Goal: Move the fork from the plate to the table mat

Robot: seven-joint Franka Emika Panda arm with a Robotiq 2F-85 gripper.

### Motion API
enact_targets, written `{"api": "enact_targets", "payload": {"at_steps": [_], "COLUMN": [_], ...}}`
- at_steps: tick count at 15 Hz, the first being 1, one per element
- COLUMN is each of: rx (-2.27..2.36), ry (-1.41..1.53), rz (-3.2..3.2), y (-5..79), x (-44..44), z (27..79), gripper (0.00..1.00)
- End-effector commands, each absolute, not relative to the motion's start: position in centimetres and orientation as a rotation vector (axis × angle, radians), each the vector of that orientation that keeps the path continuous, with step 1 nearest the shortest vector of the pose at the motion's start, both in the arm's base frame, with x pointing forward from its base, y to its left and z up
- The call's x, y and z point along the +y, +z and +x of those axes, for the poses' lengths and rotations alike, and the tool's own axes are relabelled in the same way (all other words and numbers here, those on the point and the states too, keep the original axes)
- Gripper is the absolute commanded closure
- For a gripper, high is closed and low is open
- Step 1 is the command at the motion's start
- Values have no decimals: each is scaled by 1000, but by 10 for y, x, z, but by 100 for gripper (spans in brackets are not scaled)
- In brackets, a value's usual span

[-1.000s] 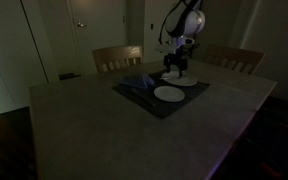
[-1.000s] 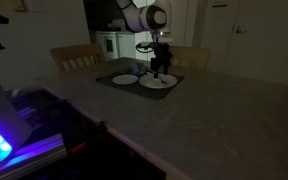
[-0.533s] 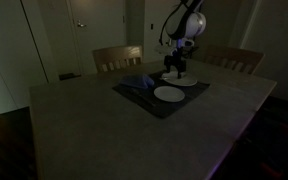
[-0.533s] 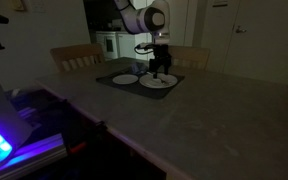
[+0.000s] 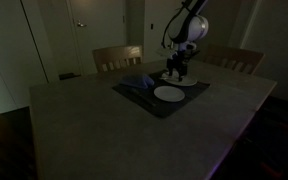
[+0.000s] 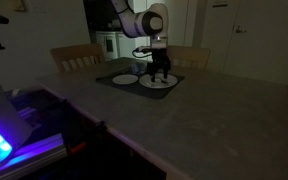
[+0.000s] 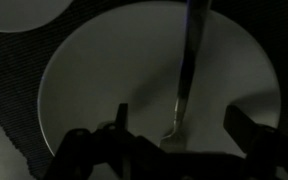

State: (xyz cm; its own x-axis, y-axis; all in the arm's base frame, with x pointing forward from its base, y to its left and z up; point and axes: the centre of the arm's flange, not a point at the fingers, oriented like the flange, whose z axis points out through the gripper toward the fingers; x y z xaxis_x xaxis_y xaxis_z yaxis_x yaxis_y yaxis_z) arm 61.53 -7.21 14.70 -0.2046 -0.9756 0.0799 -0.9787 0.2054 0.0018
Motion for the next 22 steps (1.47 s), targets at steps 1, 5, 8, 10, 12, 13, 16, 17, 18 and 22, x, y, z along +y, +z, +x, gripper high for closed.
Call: {"api": "enact_targets", "payload": {"at_steps": [1, 5, 8, 10, 12, 13, 16, 17, 18, 22], "rx": [-2441, -2457, -2459, -2461, -2452, -2442, -2419, -2409, -2398, -2332], "ry": [87, 108, 109, 109, 96, 87, 77, 76, 77, 79], "rz": [1922, 1921, 1918, 1921, 1946, 1967, 2003, 2012, 2020, 2084], "y": [153, 157, 160, 161, 163, 163, 165, 166, 167, 174], "x": [-69, -69, -69, -68, -68, -68, -64, -63, -62, -59], "z": [601, 597, 592, 588, 585, 584, 584, 584, 585, 590], "gripper": [34, 62, 83, 96, 100, 100, 98, 98, 98, 98]}}
